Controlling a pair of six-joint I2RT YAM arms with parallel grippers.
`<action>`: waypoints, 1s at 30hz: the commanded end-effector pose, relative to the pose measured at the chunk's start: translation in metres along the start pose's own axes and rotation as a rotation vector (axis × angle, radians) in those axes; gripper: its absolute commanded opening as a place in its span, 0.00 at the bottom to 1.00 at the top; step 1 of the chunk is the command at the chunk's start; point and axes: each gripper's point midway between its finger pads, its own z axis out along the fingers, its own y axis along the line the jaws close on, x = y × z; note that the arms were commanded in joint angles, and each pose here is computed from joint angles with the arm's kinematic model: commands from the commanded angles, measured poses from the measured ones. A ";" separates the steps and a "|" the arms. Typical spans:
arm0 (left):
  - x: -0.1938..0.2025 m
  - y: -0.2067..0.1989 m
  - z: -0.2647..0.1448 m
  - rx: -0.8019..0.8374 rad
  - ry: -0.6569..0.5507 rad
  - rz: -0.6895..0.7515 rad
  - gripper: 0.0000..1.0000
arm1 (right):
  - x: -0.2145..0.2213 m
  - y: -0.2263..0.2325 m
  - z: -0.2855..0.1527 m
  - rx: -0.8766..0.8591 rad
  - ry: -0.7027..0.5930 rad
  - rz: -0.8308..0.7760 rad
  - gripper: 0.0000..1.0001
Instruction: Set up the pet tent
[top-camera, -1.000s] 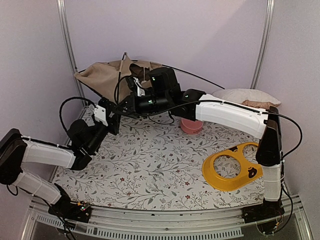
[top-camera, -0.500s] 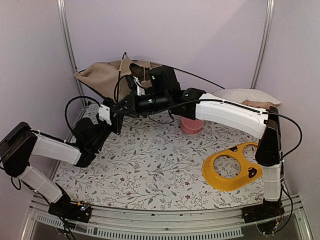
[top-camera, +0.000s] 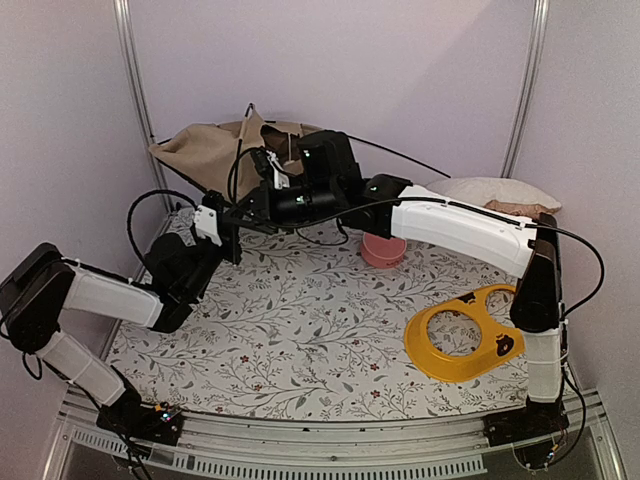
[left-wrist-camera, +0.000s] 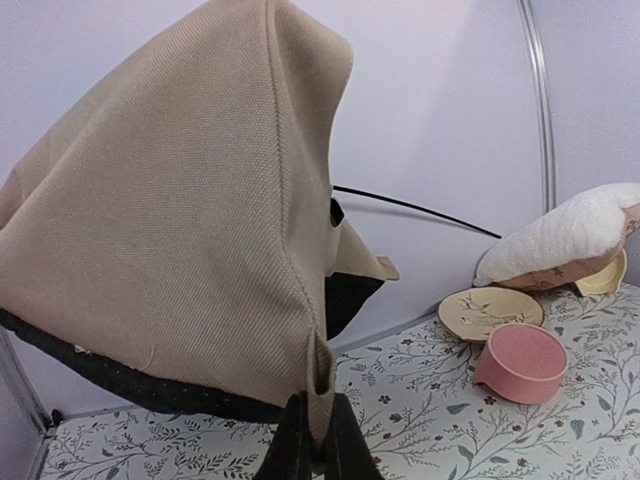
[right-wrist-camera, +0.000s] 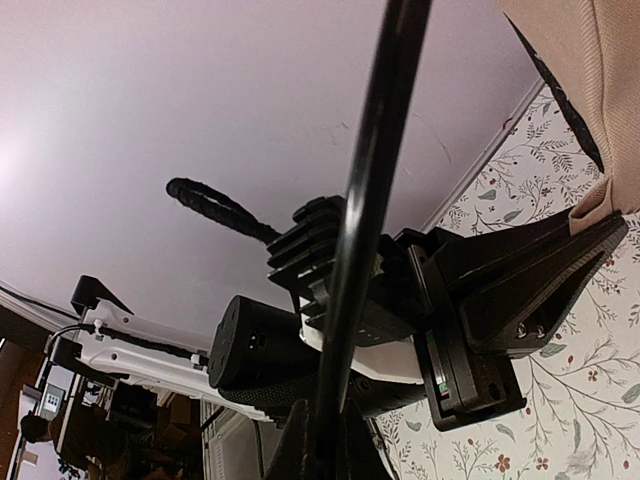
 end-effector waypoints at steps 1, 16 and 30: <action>-0.007 -0.002 -0.014 0.000 -0.017 -0.038 0.00 | -0.022 -0.017 0.000 0.042 -0.067 -0.039 0.00; 0.015 -0.066 -0.098 0.111 0.123 -0.074 0.00 | -0.073 -0.017 -0.011 0.038 -0.250 -0.143 0.00; 0.044 -0.101 -0.138 0.173 0.248 -0.100 0.00 | -0.079 -0.015 -0.005 -0.021 -0.294 -0.122 0.00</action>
